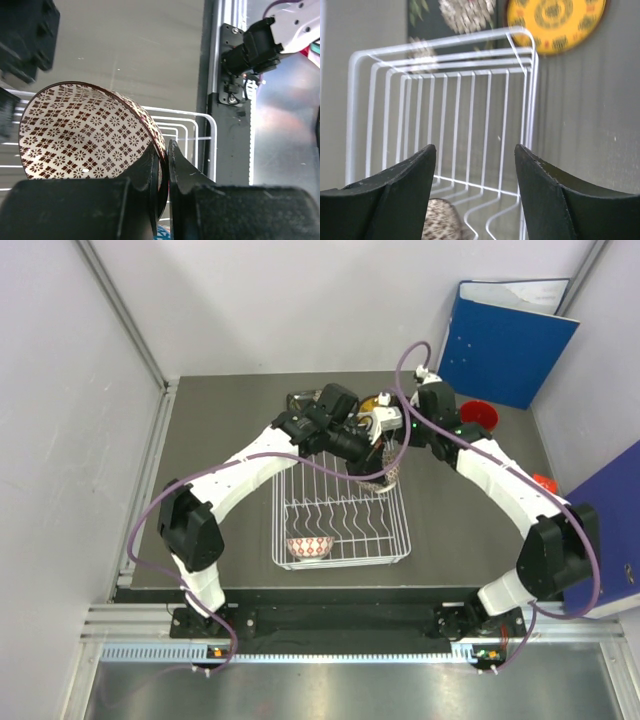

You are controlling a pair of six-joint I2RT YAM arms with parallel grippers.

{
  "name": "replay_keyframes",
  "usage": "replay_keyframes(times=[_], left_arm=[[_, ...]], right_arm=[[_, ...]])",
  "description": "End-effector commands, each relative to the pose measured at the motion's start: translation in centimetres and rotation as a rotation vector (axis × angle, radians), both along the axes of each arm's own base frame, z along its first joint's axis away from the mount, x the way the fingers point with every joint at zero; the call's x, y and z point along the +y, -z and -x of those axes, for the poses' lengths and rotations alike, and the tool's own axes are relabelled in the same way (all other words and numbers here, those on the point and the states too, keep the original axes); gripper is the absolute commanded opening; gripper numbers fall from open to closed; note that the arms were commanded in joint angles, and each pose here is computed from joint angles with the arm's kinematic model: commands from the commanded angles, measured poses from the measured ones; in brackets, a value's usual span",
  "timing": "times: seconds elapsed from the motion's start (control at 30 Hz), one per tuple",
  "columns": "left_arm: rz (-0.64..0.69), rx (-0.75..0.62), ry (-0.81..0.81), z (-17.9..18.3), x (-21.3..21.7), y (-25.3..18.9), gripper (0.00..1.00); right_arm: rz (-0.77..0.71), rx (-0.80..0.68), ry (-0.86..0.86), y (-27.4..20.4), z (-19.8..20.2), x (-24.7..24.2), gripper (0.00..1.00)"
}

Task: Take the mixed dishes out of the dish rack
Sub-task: Place the bowl at the center of the board.

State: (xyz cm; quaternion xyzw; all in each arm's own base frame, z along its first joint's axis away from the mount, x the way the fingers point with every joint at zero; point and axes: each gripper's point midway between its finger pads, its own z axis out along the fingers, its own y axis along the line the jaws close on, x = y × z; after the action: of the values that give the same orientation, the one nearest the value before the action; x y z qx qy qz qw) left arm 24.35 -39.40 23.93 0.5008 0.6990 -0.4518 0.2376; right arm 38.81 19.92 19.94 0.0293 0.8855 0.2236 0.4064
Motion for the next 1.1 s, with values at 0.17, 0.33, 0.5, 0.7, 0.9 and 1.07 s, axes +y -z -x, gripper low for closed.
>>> replay_keyframes(times=[0.17,0.33,0.5,0.7,0.9,1.07], left_arm=[[0.134,-0.203,-0.075,-2.2,-0.3,-6.4,0.0],[0.066,-0.353,-0.443,-8.5,3.0,-7.6,0.0],[-0.055,-0.426,-0.976,-16.0,10.1,-8.6,0.0],[-0.333,-0.491,-1.566,-22.6,22.2,-8.1,0.0],[-0.479,-0.46,-1.807,-26.3,32.2,-4.9,0.0],[-0.639,-0.312,-1.843,-27.5,37.0,2.2,0.0]], right_arm=[[-0.195,-0.228,0.187,-10.3,-1.5,-2.9,0.65],[-0.217,-0.34,0.255,-14.4,0.3,-5.0,0.64],[-0.234,-0.377,0.262,-14.7,2.5,-5.9,0.63],[-0.241,-0.383,0.265,-13.2,5.2,-6.4,0.62],[-0.243,-0.362,0.252,-10.8,6.2,-6.4,0.62],[-0.206,-0.359,0.236,-10.4,6.5,-6.5,0.62]])
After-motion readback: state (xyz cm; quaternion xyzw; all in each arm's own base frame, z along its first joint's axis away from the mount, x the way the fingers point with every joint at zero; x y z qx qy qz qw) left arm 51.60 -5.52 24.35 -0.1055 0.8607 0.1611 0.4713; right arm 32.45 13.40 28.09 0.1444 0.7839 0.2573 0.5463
